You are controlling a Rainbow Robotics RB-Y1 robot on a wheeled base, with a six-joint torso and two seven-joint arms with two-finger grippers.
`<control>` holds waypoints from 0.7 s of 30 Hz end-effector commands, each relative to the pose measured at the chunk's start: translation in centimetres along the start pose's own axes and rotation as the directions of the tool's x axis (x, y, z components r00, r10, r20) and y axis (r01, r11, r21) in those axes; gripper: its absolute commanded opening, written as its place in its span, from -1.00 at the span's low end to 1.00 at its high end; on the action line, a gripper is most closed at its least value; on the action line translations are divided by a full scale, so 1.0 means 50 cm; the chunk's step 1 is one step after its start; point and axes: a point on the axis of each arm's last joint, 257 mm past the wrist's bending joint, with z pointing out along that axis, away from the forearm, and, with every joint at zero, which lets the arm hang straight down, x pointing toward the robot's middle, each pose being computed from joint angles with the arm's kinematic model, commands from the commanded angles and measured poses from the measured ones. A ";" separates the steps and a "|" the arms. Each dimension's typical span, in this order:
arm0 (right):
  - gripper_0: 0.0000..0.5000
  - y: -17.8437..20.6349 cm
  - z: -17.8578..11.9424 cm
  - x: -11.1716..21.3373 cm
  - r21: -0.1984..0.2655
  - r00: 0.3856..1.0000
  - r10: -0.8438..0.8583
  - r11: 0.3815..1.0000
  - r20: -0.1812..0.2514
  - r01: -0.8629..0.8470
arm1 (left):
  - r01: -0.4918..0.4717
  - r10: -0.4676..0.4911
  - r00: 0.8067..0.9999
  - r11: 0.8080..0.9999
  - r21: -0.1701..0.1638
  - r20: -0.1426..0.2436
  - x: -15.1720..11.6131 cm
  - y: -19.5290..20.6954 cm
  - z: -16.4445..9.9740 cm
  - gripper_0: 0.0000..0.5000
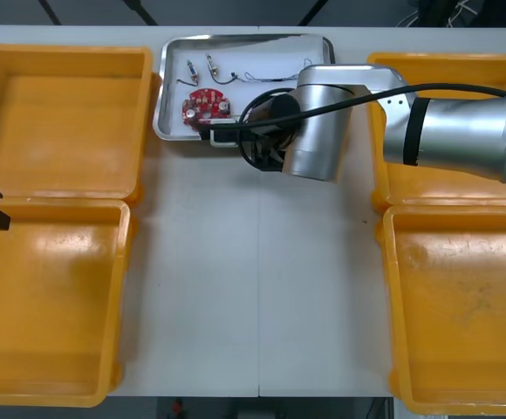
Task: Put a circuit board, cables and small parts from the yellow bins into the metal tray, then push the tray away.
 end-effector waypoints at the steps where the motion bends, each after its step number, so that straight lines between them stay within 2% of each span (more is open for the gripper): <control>1: -1.00 -0.099 0.001 0.018 0.089 0.996 -0.090 0.992 -0.014 0.091 | -0.081 0.083 0.996 0.996 -0.044 0.038 -0.021 0.024 -0.028 1.00; 8: -1.00 -0.120 0.024 0.024 0.121 0.995 -0.097 0.988 -0.013 0.097 | -0.081 0.083 0.996 0.996 -0.044 0.038 -0.021 0.024 -0.028 1.00; 11: -1.00 -0.119 0.031 0.024 0.120 0.996 -0.084 0.989 -0.021 0.086 | -0.081 0.083 0.996 0.996 -0.044 0.038 -0.021 0.024 -0.028 1.00; 15: -1.00 -0.108 0.035 0.030 0.097 0.998 -0.047 0.994 -0.036 0.051 | -0.081 0.083 0.996 0.996 -0.044 0.038 -0.021 0.024 -0.028 1.00; 16: -0.80 -0.106 0.035 0.039 0.089 0.998 -0.034 0.995 -0.052 0.038 | -0.081 0.083 0.996 0.996 -0.044 0.038 -0.021 0.024 -0.028 1.00; 17: -0.35 -0.104 0.035 0.043 0.084 0.997 -0.036 0.996 -0.061 0.042 | -0.081 0.083 0.996 0.996 -0.044 0.038 -0.021 0.024 -0.028 1.00; 18: -0.05 -0.105 0.034 0.048 0.083 0.997 -0.035 0.996 -0.069 0.041 | -0.081 0.083 0.996 0.996 -0.044 0.038 -0.021 0.024 -0.028 1.00; 19: 0.63 -0.101 0.033 0.054 0.073 0.996 -0.025 0.997 -0.081 0.031 | -0.081 0.083 0.996 0.996 -0.044 0.038 -0.021 0.024 -0.028 1.00; 20: 1.00 -0.100 0.031 0.057 0.065 0.996 -0.015 0.998 -0.090 0.021 | -0.081 0.083 0.996 0.996 -0.044 0.038 -0.021 0.024 -0.028 1.00; 21: 1.00 -0.098 0.031 0.058 0.061 0.996 -0.013 0.998 -0.093 0.019 | -0.081 0.083 0.996 0.996 -0.044 0.038 -0.021 0.024 -0.028 1.00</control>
